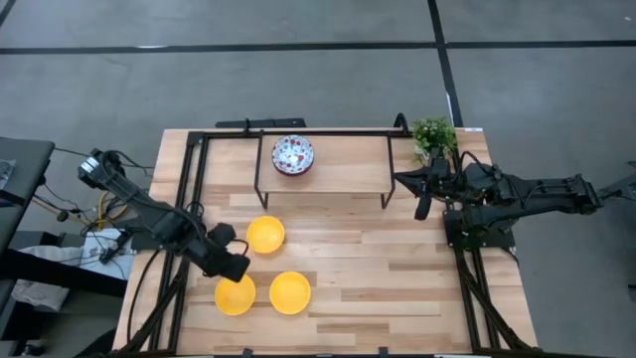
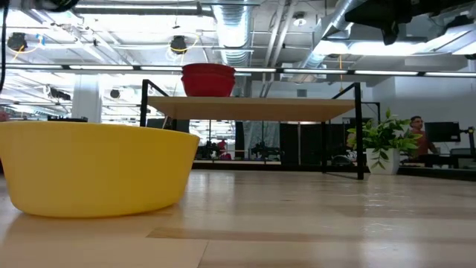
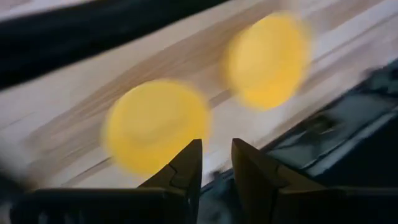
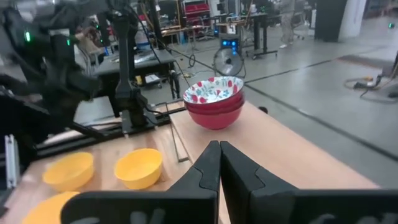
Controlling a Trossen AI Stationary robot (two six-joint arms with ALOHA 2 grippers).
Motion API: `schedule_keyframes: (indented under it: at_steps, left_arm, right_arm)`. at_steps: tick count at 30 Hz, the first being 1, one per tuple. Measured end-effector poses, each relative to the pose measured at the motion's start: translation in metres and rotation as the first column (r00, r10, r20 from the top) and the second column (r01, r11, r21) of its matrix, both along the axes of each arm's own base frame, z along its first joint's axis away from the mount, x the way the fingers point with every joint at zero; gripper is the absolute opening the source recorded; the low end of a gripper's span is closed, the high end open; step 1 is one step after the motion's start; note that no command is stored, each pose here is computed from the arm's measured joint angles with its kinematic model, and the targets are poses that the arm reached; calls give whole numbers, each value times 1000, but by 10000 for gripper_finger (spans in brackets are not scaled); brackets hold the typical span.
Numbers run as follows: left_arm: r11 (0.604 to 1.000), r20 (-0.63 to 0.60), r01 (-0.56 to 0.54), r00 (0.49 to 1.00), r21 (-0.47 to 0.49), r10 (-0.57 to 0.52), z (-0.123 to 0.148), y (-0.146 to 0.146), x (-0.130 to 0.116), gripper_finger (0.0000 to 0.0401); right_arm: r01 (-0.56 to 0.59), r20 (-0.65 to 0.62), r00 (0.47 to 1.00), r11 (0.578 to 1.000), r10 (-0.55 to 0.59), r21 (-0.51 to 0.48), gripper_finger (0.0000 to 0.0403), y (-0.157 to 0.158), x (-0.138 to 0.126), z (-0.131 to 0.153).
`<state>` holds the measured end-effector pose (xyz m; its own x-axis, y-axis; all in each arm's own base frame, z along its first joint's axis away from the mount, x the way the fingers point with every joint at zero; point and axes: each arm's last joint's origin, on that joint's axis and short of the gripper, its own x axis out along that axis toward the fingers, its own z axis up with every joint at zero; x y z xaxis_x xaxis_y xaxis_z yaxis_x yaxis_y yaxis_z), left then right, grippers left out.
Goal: Pick & Place Mini bowls
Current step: Put the bottom left yellow bowl on the shelf
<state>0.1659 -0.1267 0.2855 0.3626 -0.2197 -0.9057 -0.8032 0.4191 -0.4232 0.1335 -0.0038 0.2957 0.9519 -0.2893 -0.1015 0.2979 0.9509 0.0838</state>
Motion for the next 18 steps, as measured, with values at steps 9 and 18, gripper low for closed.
schedule_keyframes:
  at_steps: [9, 18]
  left_arm:
    - [993, -275, 114, 955, -15, -114, -43, 3, -29, 85]
    - [992, -235, 109, 965, -60, -120, -63, 0, -27, 85]
  right_arm:
    - [5, 16, 1000, 998, -6, 62, 1, 0, 0, 0]
    - [6, 16, 1000, 998, -7, 63, 1, 0, 0, 0]
